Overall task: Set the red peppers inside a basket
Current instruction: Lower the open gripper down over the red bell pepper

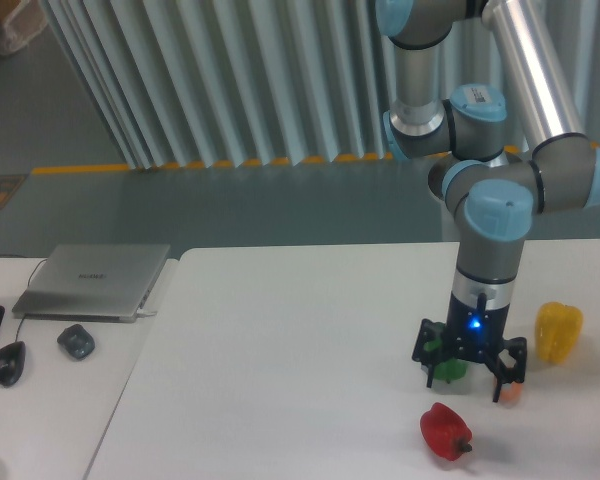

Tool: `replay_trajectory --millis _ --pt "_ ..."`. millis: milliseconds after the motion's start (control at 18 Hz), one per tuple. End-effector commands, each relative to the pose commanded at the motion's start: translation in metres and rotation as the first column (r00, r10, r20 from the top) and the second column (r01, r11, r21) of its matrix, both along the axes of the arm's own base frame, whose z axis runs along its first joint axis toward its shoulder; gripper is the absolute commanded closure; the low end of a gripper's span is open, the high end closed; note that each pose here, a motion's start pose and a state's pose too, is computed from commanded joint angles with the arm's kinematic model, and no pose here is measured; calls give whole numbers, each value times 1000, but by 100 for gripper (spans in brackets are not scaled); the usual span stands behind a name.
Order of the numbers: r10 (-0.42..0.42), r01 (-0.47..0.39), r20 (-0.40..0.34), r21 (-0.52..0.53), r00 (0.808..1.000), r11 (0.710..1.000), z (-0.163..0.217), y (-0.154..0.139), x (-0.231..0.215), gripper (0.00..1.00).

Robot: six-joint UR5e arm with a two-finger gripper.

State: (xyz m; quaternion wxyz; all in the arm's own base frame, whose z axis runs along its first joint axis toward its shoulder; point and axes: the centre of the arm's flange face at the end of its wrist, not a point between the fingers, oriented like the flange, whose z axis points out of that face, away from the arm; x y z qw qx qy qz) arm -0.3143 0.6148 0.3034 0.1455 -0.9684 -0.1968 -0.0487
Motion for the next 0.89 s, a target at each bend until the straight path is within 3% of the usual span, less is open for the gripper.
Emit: replay_trajectory --millis 889 --pt "3 -3 -11 -8 1000 1000 -15 16 -22 0"
